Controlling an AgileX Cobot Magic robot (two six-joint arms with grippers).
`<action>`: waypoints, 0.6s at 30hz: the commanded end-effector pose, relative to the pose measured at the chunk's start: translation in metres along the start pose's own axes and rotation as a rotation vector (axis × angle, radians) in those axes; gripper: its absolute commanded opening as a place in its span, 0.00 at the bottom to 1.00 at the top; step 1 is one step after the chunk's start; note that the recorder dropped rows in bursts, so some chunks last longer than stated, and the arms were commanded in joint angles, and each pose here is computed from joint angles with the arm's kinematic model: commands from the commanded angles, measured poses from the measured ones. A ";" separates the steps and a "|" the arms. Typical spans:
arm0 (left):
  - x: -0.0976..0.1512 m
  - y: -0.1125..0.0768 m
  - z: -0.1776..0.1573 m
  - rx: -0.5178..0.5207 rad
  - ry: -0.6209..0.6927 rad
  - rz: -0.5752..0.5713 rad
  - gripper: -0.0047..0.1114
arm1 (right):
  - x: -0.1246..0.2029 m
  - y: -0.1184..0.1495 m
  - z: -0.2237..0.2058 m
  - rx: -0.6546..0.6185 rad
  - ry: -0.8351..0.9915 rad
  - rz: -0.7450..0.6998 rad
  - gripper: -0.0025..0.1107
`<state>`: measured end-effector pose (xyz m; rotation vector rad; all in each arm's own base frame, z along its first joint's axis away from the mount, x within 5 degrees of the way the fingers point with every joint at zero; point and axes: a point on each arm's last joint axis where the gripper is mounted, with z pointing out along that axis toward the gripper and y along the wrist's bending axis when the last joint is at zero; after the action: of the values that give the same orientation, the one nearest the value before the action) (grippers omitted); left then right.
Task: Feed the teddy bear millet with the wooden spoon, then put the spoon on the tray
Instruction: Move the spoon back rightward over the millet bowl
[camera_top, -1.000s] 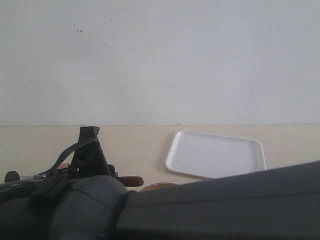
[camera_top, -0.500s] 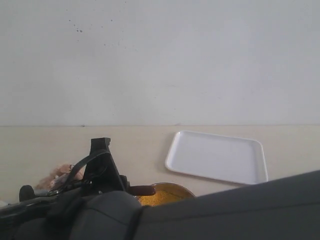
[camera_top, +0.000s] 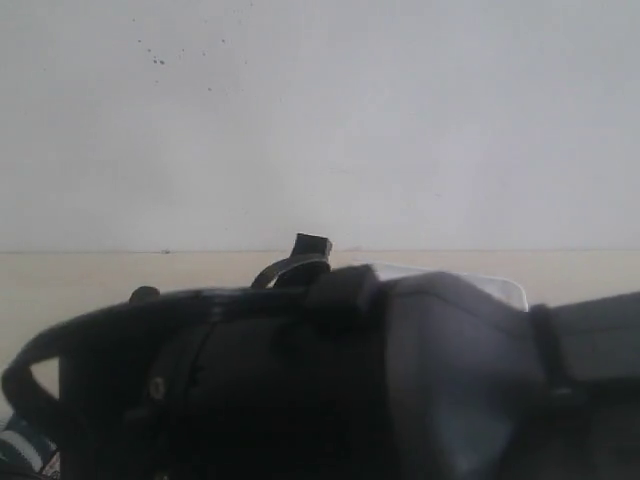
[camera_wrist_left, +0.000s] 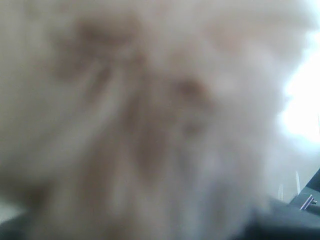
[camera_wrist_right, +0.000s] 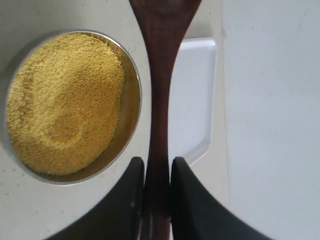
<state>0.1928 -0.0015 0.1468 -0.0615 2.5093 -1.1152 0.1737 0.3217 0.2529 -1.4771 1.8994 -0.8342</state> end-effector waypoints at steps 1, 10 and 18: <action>0.000 -0.001 0.000 0.021 -0.003 0.000 0.07 | 0.012 -0.012 -0.016 -0.077 -0.011 0.111 0.05; 0.000 -0.001 0.000 0.021 -0.003 0.000 0.07 | 0.028 -0.016 -0.026 -0.308 0.032 0.243 0.05; 0.000 -0.001 0.000 0.021 -0.003 0.000 0.07 | 0.045 -0.041 0.008 -0.358 0.124 0.242 0.05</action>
<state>0.1928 -0.0015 0.1468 -0.0615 2.5093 -1.1152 0.1923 0.2734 0.2729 -1.3564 2.3841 -0.4777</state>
